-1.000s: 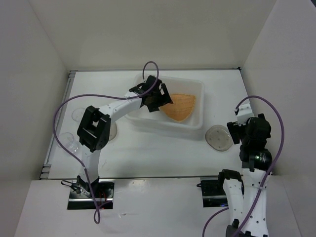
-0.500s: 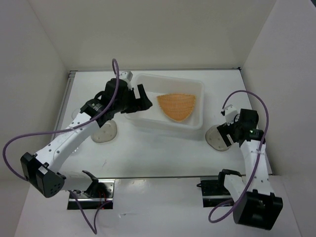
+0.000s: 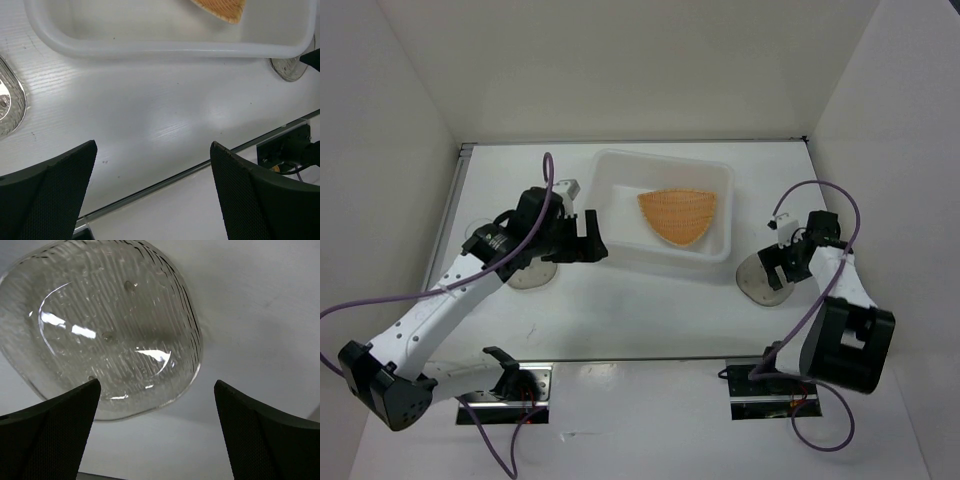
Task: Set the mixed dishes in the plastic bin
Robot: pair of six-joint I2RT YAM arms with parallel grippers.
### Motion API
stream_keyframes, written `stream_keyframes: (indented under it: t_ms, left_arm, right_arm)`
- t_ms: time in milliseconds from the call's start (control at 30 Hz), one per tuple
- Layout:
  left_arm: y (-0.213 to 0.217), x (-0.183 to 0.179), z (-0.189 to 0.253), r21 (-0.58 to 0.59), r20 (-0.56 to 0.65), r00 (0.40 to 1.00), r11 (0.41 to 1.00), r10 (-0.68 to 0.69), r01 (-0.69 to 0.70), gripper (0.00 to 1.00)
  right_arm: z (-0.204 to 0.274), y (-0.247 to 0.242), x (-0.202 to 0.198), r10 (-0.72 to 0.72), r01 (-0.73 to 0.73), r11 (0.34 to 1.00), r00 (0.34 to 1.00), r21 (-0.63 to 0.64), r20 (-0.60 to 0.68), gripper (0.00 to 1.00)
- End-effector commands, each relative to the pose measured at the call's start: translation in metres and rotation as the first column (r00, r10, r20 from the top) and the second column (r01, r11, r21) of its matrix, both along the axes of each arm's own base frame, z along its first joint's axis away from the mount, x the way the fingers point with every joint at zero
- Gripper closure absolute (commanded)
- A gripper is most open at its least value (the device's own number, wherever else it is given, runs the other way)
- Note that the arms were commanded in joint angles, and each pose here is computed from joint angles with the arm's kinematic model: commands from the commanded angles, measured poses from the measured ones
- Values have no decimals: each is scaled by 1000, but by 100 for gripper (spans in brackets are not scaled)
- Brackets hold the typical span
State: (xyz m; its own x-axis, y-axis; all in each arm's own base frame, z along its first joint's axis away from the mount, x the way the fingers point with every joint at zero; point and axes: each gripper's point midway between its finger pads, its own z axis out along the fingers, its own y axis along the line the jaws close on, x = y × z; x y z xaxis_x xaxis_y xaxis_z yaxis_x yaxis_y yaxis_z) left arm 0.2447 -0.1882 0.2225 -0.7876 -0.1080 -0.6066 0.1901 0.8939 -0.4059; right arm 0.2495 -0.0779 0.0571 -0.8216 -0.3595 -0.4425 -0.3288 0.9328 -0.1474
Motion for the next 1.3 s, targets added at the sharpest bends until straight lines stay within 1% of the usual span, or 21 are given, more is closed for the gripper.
stream_keyframes:
  t_ms: [0,67,100,167,300,367,467,500,533,600,633,733,800,833,867,933,1000,1033,1100,1133,1267]
  left_arm:
    - [4,-8,-5,13,-23,1000,1000,-21,22,0]
    - [6,-6,-5,13,-23,1000,1000,-12,12,0]
    - [9,-8,-10,28,-35,999,1000,-5,6,0]
    - [11,-6,-10,28,-35,999,1000,4,-3,0]
    - [15,-1,-16,38,-52,998,999,24,-22,0]
    - [17,2,-20,42,-59,998,999,34,-31,0]
    - [17,7,-24,51,-62,997,998,36,-33,0]
    - [17,8,-27,56,-71,997,998,37,-33,0]
    - [18,11,-26,51,-63,997,998,46,-42,0]
    - [17,10,-26,46,-67,997,998,39,-36,0]
    - [17,11,-28,45,-67,997,998,39,-36,0]
    - [17,13,-33,38,-80,996,998,49,-46,0]
    - [19,14,-36,33,-86,994,997,65,-62,0]
    - [19,14,-36,33,-86,994,997,65,-63,0]
    - [19,14,-36,29,-90,993,997,72,-69,0]
    - [23,16,-32,28,-76,993,996,88,-86,0]
    - [29,16,-33,29,-74,991,993,115,-113,0]
    - [29,15,-29,22,-61,992,993,114,-113,0]
    - [35,17,-31,15,-63,988,990,141,-141,0]
    - [35,17,-31,15,-63,988,990,142,-141,0]
    - [40,21,-36,8,-64,984,986,167,-167,0]
  right_arm:
    - [-9,-4,21,33,-31,997,999,69,-30,2]
    - [-16,-5,24,57,-46,992,994,114,-98,2]
    - [-32,-5,23,68,-46,989,985,139,-160,3]
    - [-34,-2,29,78,-52,985,984,164,-159,3]
    - [-33,-6,39,68,-49,987,990,151,-123,3]
    - [-39,-6,39,69,-46,986,987,160,-144,6]
    - [-51,-2,37,88,-53,980,980,193,-179,22]
    - [-54,-1,36,89,-51,979,978,197,-189,30]
    - [-58,1,32,101,-57,976,974,212,-204,46]
    - [-60,2,31,102,-55,975,972,216,-213,64]
    - [-60,2,31,102,-55,975,972,216,-213,80]
    - [-58,-6,33,79,-35,977,976,212,-203,100]
    - [-53,-14,33,49,-3,978,976,207,-214,100]
    - [-42,-22,34,30,9,979,982,204,-187,100]
    - [-28,-31,40,28,1,981,988,194,-151,100]
    - [6,-45,36,-3,19,979,997,205,-77,100]
    - [37,-55,37,-4,6,983,1000,183,-9,100]
    - [61,-61,41,1,-7,990,999,143,46,100]
    - [80,-62,40,32,-41,992,996,119,78,100]
    - [89,-56,39,41,-53,988,995,144,89,100]
    - [142,-57,55,55,-88,985,975,146,216,100]
